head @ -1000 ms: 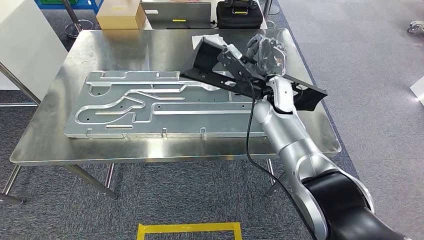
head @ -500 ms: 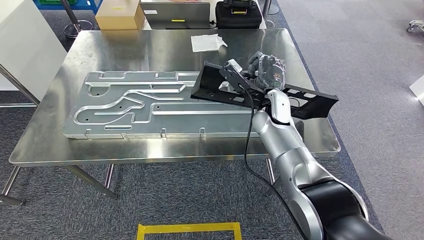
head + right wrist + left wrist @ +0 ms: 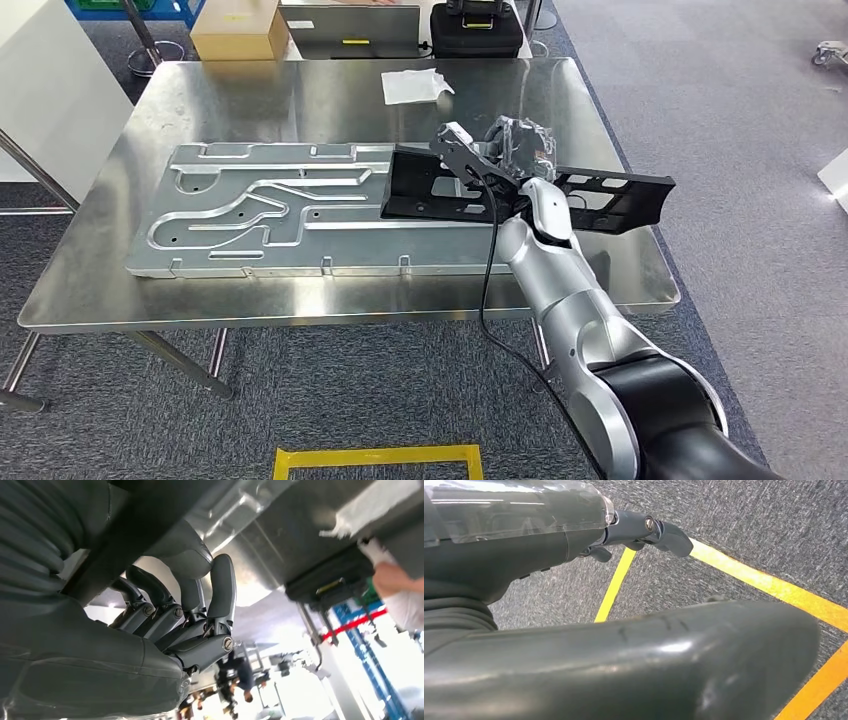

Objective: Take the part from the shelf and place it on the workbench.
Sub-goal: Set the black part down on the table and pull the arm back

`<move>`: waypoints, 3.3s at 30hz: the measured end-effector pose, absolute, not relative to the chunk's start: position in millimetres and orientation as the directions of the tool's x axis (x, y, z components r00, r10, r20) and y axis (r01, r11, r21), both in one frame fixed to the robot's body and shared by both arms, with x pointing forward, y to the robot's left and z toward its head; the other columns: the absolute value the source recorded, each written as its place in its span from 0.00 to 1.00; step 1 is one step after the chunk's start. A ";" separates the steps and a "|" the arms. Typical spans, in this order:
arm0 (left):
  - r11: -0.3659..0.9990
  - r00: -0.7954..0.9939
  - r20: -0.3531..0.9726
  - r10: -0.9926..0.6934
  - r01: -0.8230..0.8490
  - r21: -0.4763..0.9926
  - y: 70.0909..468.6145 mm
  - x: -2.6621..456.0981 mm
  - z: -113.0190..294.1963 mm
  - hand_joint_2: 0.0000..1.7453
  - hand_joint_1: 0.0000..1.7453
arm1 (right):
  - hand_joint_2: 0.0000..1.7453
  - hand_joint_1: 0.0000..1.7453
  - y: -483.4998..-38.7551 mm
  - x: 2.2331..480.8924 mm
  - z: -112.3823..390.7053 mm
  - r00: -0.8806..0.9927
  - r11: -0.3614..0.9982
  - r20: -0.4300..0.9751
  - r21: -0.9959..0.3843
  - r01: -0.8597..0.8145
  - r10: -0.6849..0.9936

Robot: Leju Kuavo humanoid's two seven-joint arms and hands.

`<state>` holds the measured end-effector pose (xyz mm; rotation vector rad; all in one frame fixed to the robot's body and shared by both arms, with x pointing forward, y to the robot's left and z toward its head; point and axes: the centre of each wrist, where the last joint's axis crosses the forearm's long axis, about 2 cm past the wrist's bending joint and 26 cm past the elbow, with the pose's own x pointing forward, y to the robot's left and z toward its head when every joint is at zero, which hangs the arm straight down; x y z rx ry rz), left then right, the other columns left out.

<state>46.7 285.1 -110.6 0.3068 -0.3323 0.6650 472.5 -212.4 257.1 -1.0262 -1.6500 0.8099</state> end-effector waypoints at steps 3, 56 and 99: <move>0.743 0.736 0.395 0.550 -0.647 0.170 285.2 47.6 -110.5 0.00 0.00 | 1.00 1.00 -198.5 470.4 254.1 -0.177 0.417 0.386 -0.888 0.194 0.905; 0.697 0.711 0.422 0.562 -0.682 0.220 286.8 48.9 -110.0 0.00 0.00 | 1.00 1.00 -134.2 423.4 172.4 -0.341 0.335 0.313 -0.942 0.005 0.886; 0.675 0.694 0.428 0.579 -0.702 0.226 286.8 47.4 -110.1 0.00 0.00 | 1.00 1.00 -195.4 439.7 175.5 -0.327 0.477 0.444 -0.878 0.024 0.834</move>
